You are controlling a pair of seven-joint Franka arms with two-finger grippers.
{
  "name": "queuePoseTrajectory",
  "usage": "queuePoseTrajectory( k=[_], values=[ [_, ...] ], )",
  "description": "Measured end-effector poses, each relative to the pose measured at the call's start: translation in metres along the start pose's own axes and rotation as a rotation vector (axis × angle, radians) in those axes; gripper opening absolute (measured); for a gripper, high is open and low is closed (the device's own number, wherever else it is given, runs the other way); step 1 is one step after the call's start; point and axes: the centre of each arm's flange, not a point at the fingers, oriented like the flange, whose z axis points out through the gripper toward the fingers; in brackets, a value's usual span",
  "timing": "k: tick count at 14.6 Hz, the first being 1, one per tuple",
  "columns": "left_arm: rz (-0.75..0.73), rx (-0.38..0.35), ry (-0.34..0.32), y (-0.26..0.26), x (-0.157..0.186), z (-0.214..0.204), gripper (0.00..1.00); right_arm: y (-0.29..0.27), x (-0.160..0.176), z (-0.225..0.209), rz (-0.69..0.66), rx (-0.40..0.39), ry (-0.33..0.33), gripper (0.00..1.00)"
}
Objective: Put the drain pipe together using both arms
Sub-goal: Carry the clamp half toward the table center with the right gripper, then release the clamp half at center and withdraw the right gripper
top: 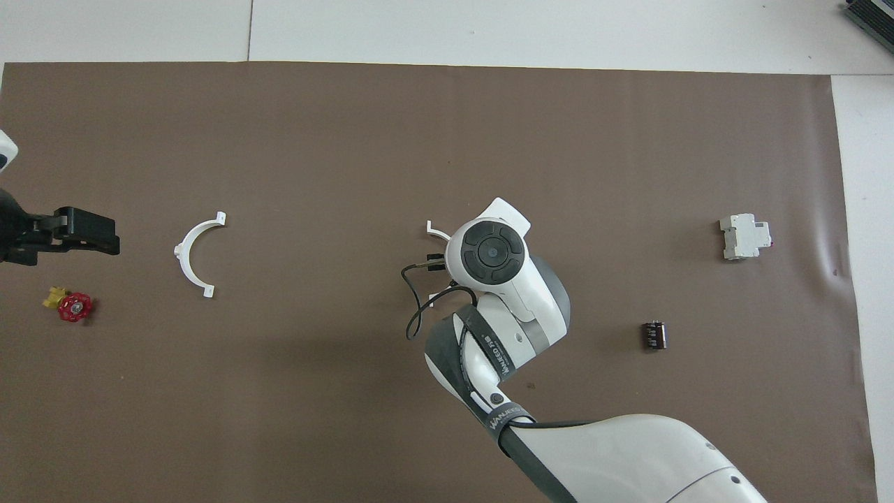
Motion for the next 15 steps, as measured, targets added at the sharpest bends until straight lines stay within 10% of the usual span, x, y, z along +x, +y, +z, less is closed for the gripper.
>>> queuePoseTrajectory(
  k=[8, 15],
  values=[
    [0.000, 0.000, 0.000, 0.000, 0.000, 0.000, 1.00, 0.001, -0.003, 0.004, -0.007, -0.005, -0.004, 0.26],
    [0.000, 0.000, 0.000, 0.000, 0.000, 0.000, 1.00, 0.007, 0.010, -0.037, 0.012, 0.019, 0.042, 0.97]
  ],
)
